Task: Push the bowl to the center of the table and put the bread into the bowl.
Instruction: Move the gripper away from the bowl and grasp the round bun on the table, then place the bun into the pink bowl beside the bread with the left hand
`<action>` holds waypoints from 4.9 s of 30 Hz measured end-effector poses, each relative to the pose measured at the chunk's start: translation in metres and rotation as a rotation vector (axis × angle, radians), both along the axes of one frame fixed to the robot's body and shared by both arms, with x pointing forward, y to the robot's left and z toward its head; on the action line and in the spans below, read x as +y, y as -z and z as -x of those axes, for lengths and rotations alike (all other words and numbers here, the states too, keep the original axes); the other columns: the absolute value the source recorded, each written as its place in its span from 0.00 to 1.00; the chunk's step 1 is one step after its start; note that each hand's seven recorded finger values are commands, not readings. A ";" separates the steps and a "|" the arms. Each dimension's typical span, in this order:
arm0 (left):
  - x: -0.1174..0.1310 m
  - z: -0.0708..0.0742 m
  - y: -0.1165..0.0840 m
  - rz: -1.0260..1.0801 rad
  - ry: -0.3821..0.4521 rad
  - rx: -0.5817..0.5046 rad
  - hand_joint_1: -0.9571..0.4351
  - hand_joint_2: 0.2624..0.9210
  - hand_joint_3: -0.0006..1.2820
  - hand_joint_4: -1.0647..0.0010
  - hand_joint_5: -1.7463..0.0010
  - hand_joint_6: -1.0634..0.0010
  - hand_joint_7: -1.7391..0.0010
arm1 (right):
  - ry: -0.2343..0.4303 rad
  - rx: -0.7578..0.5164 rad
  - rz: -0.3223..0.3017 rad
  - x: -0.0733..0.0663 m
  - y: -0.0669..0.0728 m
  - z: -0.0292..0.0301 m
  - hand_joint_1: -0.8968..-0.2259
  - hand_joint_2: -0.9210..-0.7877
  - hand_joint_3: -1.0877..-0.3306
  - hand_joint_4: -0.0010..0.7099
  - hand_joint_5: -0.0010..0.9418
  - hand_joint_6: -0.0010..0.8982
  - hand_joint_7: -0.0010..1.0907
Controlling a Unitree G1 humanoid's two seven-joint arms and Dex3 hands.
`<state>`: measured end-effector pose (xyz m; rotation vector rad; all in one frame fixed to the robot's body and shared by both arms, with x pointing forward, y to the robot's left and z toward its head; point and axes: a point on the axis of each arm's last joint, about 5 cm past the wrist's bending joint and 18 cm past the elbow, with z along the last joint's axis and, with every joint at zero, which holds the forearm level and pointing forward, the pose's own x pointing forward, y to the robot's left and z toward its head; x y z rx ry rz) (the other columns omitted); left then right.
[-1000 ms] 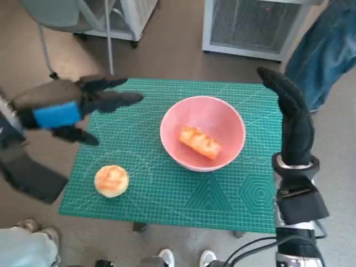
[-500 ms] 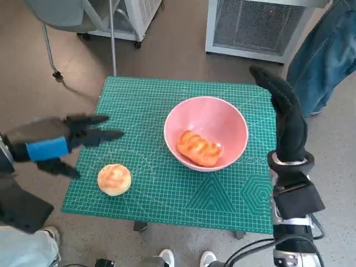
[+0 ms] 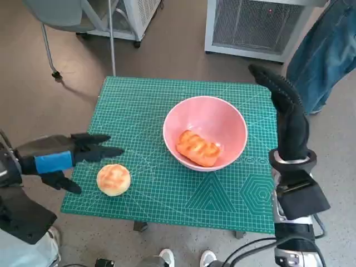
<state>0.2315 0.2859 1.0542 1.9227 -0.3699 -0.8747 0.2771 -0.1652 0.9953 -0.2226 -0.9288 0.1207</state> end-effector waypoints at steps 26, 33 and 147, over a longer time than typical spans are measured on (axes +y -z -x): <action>-0.009 -0.017 0.067 -0.065 0.070 0.010 0.55 0.85 0.00 0.80 1.00 0.73 1.00 | 0.026 0.017 0.005 -0.006 0.003 0.0044 0.41 0.00 0.32 0.30 0.01 0.00 0.53; -0.014 -0.020 0.086 -0.069 0.081 0.005 0.65 0.97 0.06 0.78 0.99 0.71 0.99 | 0.030 0.018 0.003 -0.007 0.003 0.0046 0.41 0.00 0.32 0.30 0.01 0.00 0.53; -0.197 -0.103 0.070 0.539 -0.025 -0.111 0.58 0.88 0.00 0.97 1.00 0.84 0.94 | 0.043 0.013 0.024 -0.026 0.015 0.0017 0.41 0.00 0.31 0.29 0.00 0.00 0.52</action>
